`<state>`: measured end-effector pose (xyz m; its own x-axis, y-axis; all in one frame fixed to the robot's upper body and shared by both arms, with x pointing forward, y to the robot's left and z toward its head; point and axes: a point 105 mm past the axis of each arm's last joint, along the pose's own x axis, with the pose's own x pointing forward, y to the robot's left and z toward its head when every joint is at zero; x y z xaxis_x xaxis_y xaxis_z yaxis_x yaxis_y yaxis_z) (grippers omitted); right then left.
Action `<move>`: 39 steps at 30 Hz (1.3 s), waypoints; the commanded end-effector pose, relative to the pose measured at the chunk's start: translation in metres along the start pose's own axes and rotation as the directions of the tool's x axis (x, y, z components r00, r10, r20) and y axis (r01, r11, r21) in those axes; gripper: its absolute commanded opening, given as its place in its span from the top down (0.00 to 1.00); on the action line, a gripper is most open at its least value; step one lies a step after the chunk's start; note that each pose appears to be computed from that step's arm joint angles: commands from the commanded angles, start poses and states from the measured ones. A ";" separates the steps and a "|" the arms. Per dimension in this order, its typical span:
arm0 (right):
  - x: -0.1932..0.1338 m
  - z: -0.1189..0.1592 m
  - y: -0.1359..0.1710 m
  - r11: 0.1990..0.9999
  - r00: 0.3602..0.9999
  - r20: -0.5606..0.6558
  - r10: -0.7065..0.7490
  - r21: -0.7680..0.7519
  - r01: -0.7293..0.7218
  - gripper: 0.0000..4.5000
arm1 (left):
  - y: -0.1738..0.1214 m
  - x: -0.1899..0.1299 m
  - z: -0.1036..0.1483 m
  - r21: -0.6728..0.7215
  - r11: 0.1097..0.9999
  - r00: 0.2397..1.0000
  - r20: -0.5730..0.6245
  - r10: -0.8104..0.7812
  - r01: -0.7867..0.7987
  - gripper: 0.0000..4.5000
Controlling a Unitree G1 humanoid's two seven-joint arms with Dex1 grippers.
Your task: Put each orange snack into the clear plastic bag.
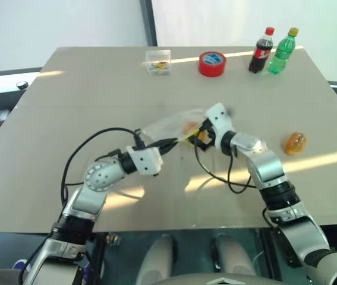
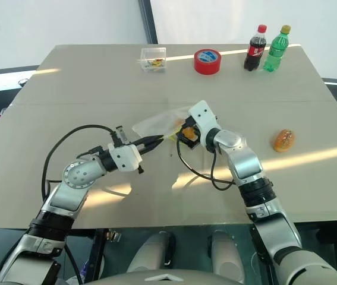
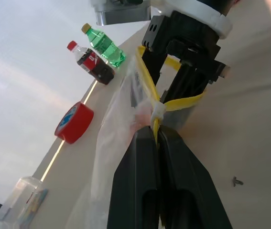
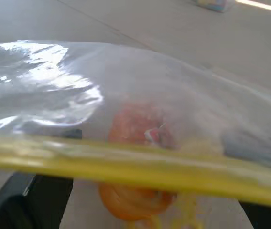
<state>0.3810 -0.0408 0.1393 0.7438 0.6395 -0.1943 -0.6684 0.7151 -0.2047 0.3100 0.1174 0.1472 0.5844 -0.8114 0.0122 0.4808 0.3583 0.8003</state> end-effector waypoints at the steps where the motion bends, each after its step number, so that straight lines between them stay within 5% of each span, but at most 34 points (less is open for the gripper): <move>1: -0.028 0.022 -0.012 0.999 0.997 0.074 -0.026 -0.036 0.028 0.01 | 0.018 0.002 0.005 -0.008 0.997 0.997 -0.007 0.081 -0.081 1.00; 7: -0.080 0.029 -0.024 0.991 0.989 0.091 -0.112 -0.065 0.118 0.01 | 0.026 0.008 -0.003 -0.010 0.990 0.989 -0.058 0.137 -0.138 1.00; 9: -0.097 0.026 -0.045 0.957 0.957 0.067 -0.284 -0.044 0.287 0.01 | 0.029 0.010 -0.005 -0.009 0.987 0.986 -0.062 0.157 -0.158 1.00; 16: -0.150 0.000 -0.103 0.645 0.657 -0.098 -0.748 0.130 0.754 0.01 | 0.033 0.017 -0.009 -0.008 0.984 0.981 -0.068 0.180 -0.180 1.00; 24: -0.175 -0.031 -0.114 0.359 0.408 -0.257 -0.876 0.215 0.908 0.01 | 0.031 0.022 -0.009 -0.017 0.989 0.988 -0.054 0.148 -0.149 1.00; 34: -0.166 -0.075 -0.119 0.290 0.391 -0.397 -0.830 0.291 0.912 0.01 | 0.032 0.023 -0.008 -0.005 0.988 0.987 -0.048 0.156 -0.157 1.00; 37: -0.166 -0.080 -0.120 0.301 0.393 -0.398 -0.829 0.276 0.913 0.20 | 0.033 0.022 -0.007 -0.005 0.987 0.985 -0.050 0.163 -0.163 1.00; 39: -0.167 -0.080 -0.122 0.313 0.395 -0.382 -0.836 0.261 0.913 0.41 | 0.034 0.021 -0.008 -0.006 0.986 0.984 -0.052 0.168 -0.168 1.00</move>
<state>0.3375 -0.2517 0.1086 0.8355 -0.4380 -0.3319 0.4699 0.8826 0.0181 0.3457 0.1171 0.1567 0.7009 -0.7101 0.0665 0.4167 0.4834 0.7698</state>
